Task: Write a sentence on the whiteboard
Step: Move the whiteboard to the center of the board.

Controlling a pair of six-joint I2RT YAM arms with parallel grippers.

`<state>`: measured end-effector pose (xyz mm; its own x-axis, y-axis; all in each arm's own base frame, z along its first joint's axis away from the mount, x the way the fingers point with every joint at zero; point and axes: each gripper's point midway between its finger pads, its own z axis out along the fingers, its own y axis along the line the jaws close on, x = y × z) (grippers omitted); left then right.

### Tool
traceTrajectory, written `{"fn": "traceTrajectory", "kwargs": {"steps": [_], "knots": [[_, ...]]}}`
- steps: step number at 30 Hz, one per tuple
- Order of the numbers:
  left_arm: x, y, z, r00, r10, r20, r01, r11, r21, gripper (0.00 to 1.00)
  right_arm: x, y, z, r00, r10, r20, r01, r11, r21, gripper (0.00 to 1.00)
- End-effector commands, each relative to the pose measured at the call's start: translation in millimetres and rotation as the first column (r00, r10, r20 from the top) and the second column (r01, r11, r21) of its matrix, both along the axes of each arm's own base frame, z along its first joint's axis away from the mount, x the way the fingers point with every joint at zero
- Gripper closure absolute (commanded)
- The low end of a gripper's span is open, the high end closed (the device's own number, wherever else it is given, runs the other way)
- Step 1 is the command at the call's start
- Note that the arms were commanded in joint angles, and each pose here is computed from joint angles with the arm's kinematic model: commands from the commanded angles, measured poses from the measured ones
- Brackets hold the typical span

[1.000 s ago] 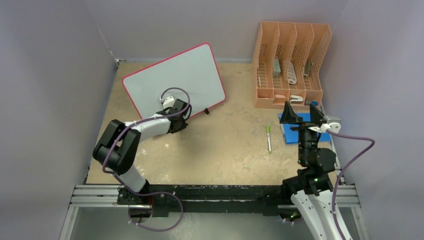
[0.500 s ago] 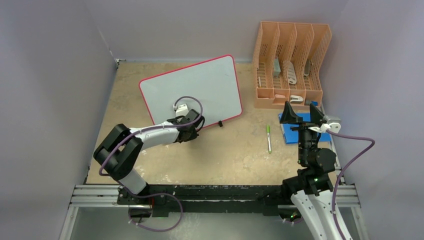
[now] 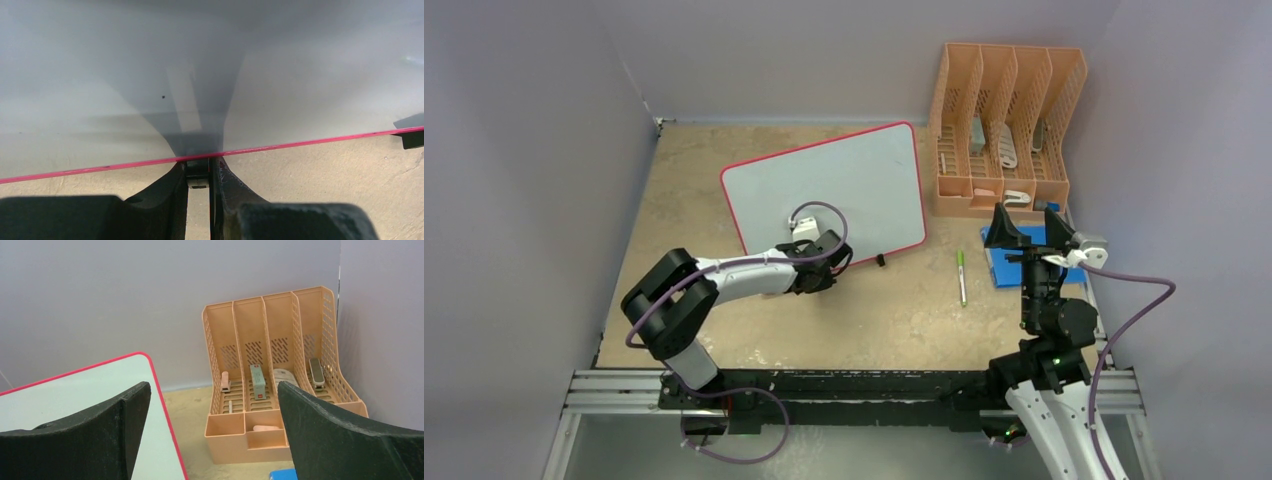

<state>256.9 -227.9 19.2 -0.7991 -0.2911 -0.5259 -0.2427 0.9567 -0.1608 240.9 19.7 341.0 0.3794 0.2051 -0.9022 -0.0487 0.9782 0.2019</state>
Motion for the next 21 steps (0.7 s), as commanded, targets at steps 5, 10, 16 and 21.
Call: {"fn": "traceTrajectory", "kwargs": {"steps": [5, 10, 16, 21], "knots": [[-8.9, -26.6, -1.6, 0.997, -0.064, -0.041, 0.062, 0.997, -0.039, 1.00, -6.9, 0.2, 15.2, 0.998, 0.006, 0.061, -0.007, 1.000, 0.009, 0.01], [-13.5, -24.6, 2.1, 0.998, -0.057, -0.040, 0.056, 0.998, -0.032, 0.88, -7.0, 0.4, 15.2, 0.998, 0.008, 0.059, -0.008, 1.000, 0.007, 0.01], [-16.7, -22.3, 14.8, 0.999, -0.049, -0.022, 0.048, 0.998, -0.045, 0.70, -6.4, 2.1, 15.3, 0.998, 0.015, 0.055, -0.016, 1.000, 0.002, 0.01], [-22.8, -22.0, 29.7, 0.999, -0.048, -0.017, 0.047, 0.996, -0.073, 0.61, -4.9, 10.1, 14.5, 0.997, 0.055, 0.050, -0.054, 0.998, -0.015, 0.01]]}}
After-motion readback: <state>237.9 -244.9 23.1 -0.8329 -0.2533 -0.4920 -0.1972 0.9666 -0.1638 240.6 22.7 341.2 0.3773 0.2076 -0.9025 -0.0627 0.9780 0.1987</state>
